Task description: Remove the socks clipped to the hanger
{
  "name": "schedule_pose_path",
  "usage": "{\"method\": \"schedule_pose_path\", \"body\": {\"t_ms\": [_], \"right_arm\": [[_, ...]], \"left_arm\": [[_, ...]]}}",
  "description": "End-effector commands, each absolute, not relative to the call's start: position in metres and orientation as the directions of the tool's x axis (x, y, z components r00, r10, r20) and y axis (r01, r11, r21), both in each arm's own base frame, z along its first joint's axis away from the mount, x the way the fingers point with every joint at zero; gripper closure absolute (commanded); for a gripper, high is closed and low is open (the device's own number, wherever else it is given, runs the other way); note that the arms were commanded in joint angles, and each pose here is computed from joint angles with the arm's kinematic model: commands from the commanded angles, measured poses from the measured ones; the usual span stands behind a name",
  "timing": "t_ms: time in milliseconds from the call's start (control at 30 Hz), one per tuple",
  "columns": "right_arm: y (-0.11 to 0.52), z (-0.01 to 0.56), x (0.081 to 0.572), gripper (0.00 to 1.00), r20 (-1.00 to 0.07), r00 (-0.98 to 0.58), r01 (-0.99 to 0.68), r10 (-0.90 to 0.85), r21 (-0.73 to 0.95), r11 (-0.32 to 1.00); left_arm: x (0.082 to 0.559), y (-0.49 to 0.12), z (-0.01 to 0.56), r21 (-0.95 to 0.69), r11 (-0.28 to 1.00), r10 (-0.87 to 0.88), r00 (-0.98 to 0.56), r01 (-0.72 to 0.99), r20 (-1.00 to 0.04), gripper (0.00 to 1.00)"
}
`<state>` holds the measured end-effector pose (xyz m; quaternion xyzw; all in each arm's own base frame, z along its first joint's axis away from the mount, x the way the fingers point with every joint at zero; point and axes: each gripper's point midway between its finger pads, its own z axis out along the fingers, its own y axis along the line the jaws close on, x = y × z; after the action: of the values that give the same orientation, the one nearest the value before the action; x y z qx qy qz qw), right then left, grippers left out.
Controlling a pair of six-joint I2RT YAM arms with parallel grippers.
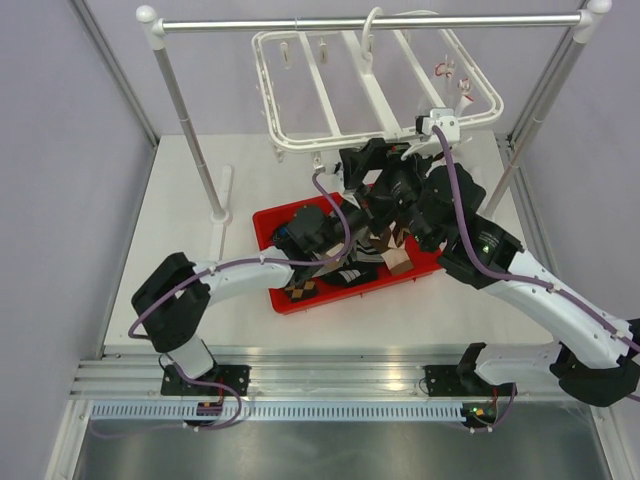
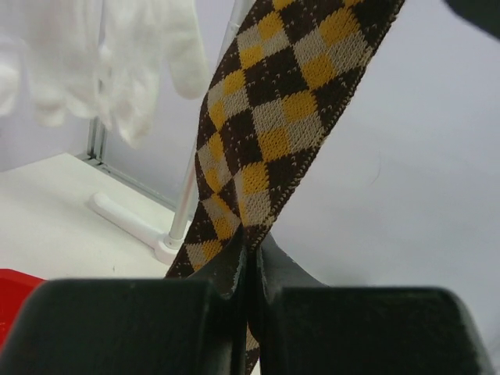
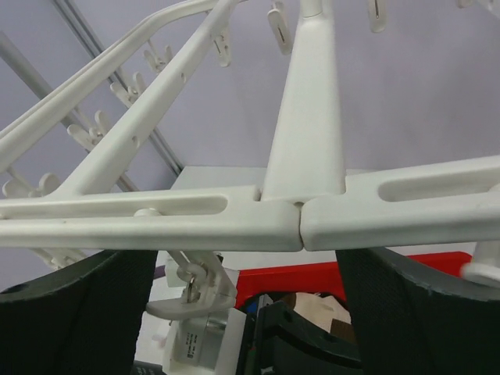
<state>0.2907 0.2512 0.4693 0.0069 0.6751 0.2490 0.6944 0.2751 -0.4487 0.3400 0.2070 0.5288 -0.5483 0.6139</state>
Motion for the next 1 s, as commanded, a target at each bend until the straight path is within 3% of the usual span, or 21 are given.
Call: {"method": "schedule_pose_path", "body": {"t_ms": [0, 367, 800, 967], "right_arm": [[0.252, 0.482, 0.276, 0.04, -0.926, -0.032, -0.409, 0.377, 0.357, 0.84], [0.278, 0.487, 0.225, 0.02, -0.941, -0.085, -0.687, 0.327, 0.293, 0.665], [0.26, 0.472, 0.187, 0.02, -0.954, -0.096, -0.769, 0.283, 0.252, 0.587], [0.235, 0.465, 0.189, 0.02, -0.965, -0.076, -0.713, 0.25, 0.228, 0.663]], "left_arm": [[0.273, -0.432, 0.363, -0.295, 0.34, -0.494, -0.097, 0.893, -0.864, 0.98], [0.268, -0.403, 0.372, -0.315, 0.333, -0.526, -0.103, 0.889, -0.844, 0.98], [0.269, -0.38, 0.376, -0.315, 0.349, -0.529, -0.092, 0.882, -0.844, 0.98], [0.271, -0.369, 0.376, -0.337, 0.349, -0.543, -0.105, 0.874, -0.833, 0.98]]}}
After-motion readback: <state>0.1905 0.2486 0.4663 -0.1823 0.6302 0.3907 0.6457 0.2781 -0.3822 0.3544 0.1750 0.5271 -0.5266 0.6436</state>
